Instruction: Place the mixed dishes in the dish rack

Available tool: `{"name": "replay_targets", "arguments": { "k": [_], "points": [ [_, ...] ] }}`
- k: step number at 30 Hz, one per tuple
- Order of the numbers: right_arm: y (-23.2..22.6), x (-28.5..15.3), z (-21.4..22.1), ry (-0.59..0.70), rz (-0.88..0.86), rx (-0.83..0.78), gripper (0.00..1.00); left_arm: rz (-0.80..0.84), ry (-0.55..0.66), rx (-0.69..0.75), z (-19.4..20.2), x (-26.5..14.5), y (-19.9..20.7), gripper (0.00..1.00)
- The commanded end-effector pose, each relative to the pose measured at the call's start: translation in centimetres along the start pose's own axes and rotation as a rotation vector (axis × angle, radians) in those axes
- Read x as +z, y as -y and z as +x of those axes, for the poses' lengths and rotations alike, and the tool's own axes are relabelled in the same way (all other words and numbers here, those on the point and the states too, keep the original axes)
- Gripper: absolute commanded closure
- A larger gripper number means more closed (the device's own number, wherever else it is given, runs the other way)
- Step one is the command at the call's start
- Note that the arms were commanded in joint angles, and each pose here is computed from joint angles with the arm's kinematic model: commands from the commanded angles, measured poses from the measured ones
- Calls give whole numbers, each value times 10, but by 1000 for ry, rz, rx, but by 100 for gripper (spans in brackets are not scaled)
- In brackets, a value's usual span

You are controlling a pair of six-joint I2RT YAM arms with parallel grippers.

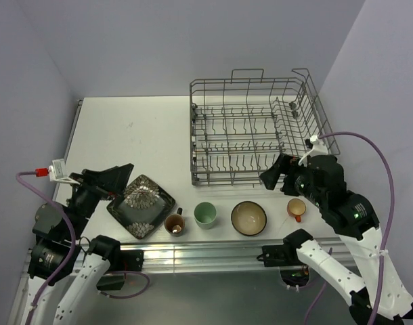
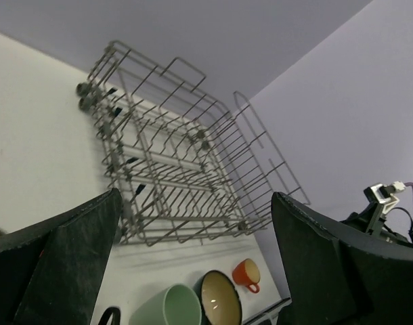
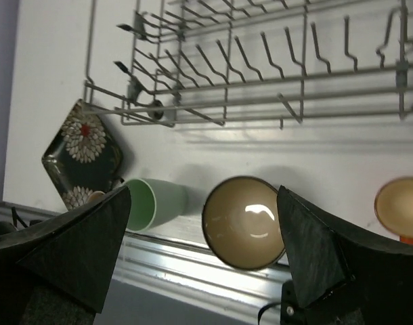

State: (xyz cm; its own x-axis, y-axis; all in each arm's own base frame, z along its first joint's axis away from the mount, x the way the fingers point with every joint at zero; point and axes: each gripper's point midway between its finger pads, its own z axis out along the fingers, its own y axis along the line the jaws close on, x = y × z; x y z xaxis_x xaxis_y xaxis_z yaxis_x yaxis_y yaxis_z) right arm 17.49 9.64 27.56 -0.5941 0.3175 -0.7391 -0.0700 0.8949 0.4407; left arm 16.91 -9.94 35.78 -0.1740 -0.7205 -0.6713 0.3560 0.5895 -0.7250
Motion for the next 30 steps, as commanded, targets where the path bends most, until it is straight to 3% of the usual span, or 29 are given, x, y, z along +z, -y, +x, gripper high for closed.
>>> {"name": "replay_targets", "arguments": {
  "k": [1, 6, 14, 23, 30],
  "points": [
    [27, 0, 25, -95, 149, 69, 5, -101, -35, 21, 1, -4, -14, 1],
    [34, 5, 72, -242, 162, 178, 12, -208, -34, 60, 0, -7, -34, 1],
    [69, 13, 133, -355, 300, 305, 17, -184, -92, 25, 21, -1, -39, 3],
    [93, 40, 187, -482, 386, 344, 17, -136, -141, 3, 30, 8, -31, 5],
    [93, 49, 171, -405, 366, 281, 20, -128, -154, 21, 29, 5, -28, 5]
  ]
}}
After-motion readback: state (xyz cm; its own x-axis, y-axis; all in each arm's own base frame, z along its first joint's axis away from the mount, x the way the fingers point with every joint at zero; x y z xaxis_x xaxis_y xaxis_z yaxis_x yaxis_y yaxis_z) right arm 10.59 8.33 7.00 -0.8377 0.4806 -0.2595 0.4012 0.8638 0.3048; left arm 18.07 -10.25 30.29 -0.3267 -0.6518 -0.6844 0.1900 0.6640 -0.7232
